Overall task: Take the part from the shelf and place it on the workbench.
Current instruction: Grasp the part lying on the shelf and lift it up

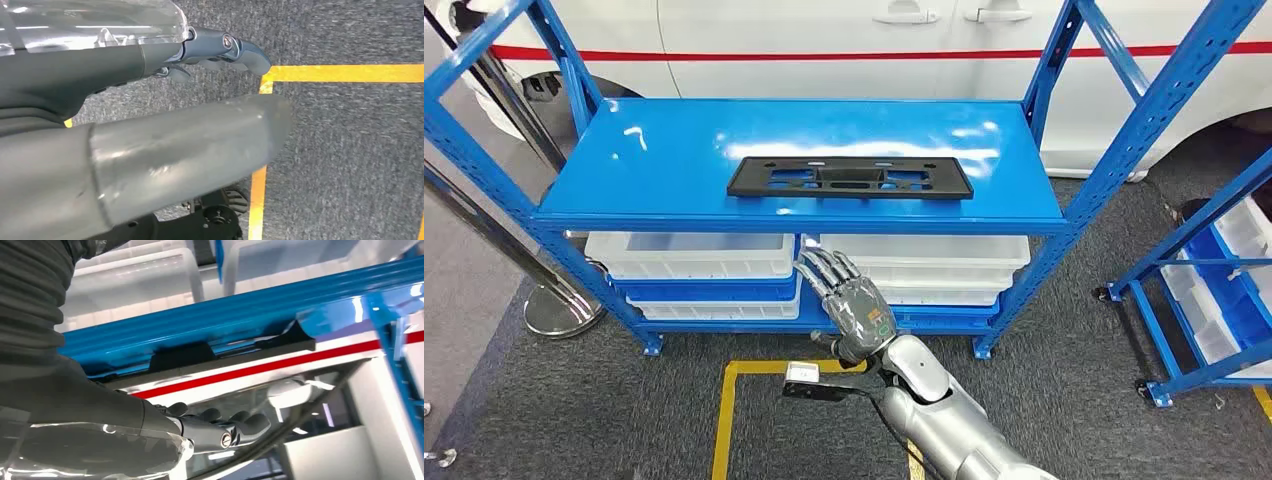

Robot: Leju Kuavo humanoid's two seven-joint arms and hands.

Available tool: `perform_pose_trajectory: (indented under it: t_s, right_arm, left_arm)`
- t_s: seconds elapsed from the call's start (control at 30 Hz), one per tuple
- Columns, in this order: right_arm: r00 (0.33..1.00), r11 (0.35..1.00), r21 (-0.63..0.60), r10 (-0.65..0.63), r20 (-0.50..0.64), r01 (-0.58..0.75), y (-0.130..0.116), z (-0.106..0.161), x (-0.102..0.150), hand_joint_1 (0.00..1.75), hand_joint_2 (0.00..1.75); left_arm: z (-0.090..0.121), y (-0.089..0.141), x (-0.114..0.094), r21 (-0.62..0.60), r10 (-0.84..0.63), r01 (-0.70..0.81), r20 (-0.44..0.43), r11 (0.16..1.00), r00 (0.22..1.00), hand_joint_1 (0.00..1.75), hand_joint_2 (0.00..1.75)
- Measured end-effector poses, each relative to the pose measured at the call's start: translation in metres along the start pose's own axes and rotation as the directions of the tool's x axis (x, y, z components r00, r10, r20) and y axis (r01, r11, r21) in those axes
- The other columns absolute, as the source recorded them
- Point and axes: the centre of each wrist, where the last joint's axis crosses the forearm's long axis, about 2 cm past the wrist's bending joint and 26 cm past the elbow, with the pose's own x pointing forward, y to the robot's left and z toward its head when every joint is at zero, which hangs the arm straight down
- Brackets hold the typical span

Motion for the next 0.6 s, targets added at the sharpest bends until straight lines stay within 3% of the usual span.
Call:
perform_pose_trajectory:
  t_s: [0.6]
  right_arm:
    - [0.996, 0.998, 0.029, 0.049, -0.080, -0.047, 0.003, -0.002, -0.014, 0.00, 1.75]
  left_arm:
    - [0.000, 0.000, 0.000, -0.003, -0.011, 0.011, 0.011, 1.000, 1.000, 0.00, 0.00]
